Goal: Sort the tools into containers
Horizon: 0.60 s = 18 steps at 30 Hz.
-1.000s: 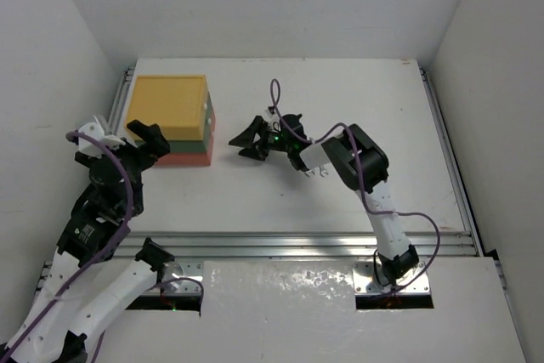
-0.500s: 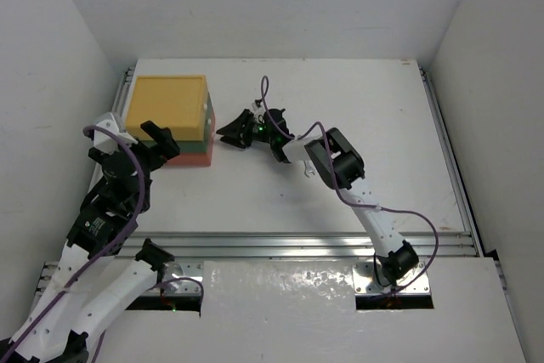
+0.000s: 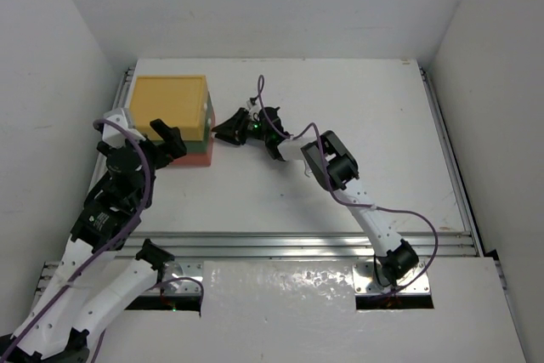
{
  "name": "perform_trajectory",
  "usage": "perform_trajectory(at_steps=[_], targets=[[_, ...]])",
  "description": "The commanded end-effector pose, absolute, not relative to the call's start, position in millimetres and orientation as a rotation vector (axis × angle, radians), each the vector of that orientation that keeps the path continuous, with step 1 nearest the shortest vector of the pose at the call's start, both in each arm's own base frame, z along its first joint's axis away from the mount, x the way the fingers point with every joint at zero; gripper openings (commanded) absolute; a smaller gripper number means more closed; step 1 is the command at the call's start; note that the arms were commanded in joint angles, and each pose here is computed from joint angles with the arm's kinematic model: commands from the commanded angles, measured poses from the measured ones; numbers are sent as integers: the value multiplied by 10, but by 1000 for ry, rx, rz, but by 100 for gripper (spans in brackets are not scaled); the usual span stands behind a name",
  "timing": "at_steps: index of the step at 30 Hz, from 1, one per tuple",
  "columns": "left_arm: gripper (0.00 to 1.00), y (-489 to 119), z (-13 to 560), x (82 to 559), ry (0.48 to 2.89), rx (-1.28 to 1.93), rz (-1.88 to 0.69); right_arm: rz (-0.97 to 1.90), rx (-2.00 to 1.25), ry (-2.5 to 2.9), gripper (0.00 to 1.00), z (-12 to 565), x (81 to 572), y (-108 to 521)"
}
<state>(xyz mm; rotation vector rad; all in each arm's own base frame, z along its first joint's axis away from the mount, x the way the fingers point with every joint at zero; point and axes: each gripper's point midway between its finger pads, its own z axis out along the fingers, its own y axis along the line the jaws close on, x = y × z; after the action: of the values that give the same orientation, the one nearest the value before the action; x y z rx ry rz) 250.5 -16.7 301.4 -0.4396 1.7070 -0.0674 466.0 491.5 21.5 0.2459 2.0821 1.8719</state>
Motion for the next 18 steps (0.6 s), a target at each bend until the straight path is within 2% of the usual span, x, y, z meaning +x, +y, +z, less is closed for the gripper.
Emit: perform_trajectory(at_steps=[1, 18], targets=[[100, -194, 3068, 2564, 1684, -426, -87, 1867, 270, 2151, 39, -61, 4499, 4895], [100, -261, 2984, 2638, 1726, -387, -89, 1923, 239, 2140, 37, 46, 4460, 4945]])
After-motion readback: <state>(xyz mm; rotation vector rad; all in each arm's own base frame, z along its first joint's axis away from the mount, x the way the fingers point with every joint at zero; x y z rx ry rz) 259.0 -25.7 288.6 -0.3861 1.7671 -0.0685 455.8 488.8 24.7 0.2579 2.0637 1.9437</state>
